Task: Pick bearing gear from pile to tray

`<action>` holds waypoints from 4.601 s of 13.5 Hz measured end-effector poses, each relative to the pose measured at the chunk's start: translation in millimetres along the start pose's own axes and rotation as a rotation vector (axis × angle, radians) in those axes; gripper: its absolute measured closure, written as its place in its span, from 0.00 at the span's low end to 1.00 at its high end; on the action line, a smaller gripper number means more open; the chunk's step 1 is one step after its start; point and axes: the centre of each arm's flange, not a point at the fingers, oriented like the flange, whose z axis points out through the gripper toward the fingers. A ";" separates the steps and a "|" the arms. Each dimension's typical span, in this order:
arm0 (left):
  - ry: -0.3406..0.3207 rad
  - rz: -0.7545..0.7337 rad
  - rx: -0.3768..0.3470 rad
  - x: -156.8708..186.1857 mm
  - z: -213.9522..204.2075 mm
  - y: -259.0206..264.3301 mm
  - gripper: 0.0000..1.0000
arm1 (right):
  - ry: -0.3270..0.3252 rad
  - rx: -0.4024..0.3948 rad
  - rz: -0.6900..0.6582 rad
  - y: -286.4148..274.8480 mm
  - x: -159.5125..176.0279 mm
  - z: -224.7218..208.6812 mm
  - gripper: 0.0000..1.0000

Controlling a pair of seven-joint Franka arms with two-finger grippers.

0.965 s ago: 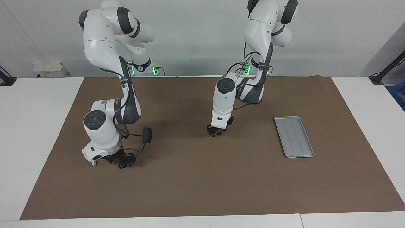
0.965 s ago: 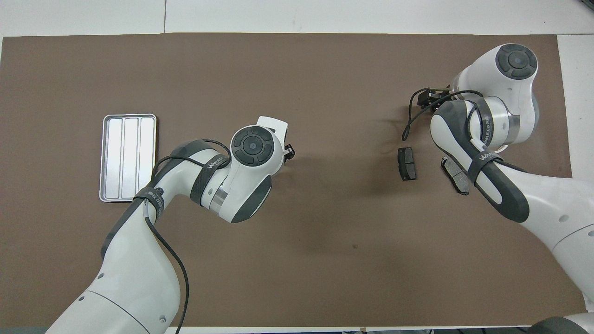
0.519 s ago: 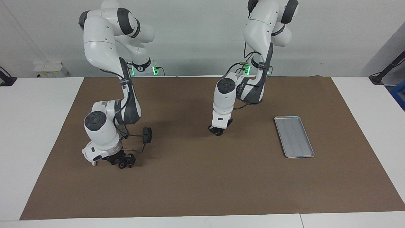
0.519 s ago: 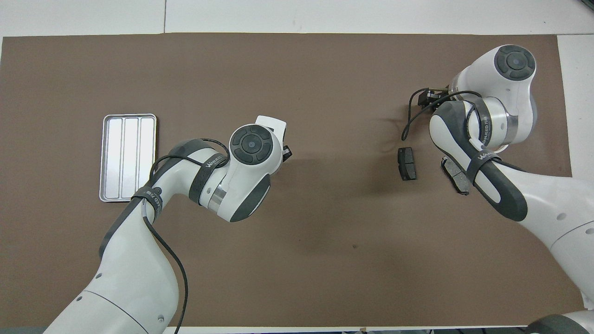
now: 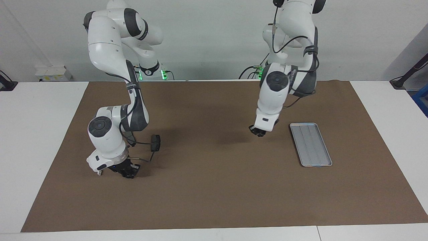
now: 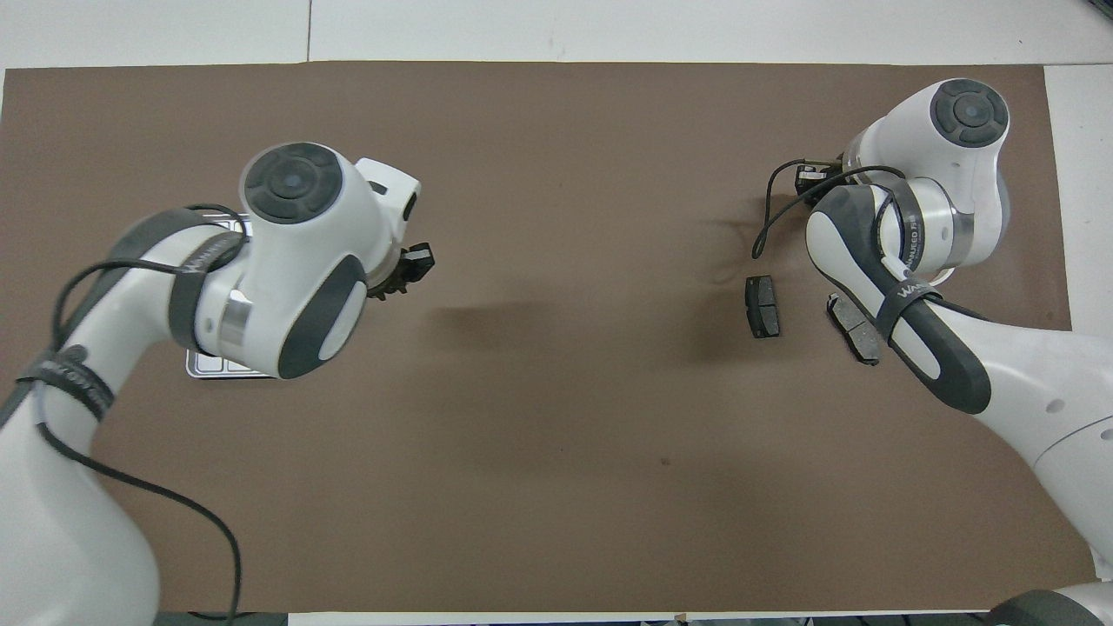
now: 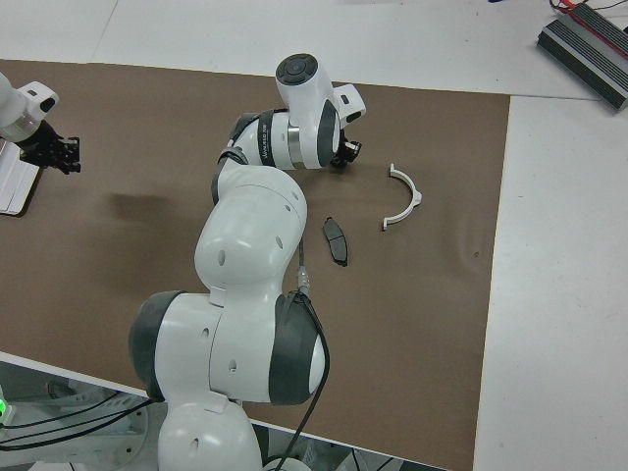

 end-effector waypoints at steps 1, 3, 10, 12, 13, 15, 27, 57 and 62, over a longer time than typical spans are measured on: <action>-0.015 0.058 0.005 10.6 -6.0 -30.3 0.76 | 0.000 0.000 0.000 0.0 0.0 0.0 0.64; -0.042 0.154 0.005 31.0 1.3 -81.7 0.76 | -0.026 -0.008 -0.001 -0.3 -1.2 -1.5 0.64; -0.025 0.303 -0.063 46.1 82.5 -204.3 0.76 | -0.187 -0.056 -0.103 -106.9 -61.8 -225.9 0.64; -0.027 0.319 -0.063 39.4 90.4 -204.9 0.76 | -0.191 -0.020 -0.009 -167.6 -105.0 -261.8 0.64; -0.025 0.328 -0.064 35.7 96.8 -206.9 0.76 | -0.189 -0.003 0.069 -201.2 -125.0 -268.5 0.64; -0.024 0.327 -0.065 28.2 111.1 -213.5 0.76 | -0.183 0.041 0.191 -260.8 -158.3 -267.4 0.64; -0.017 0.315 -0.082 22.7 116.8 -216.5 0.37 | -0.097 0.055 0.332 -391.4 -230.9 -41.6 0.64; 0.070 -0.160 -0.090 -85.4 103.4 168.6 0.10 | -0.102 -0.012 -0.273 -23.4 3.0 -190.5 0.00; 0.065 -0.157 -0.083 -93.4 108.4 171.5 0.29 | -0.080 -0.001 -0.256 4.5 -27.5 -244.1 0.00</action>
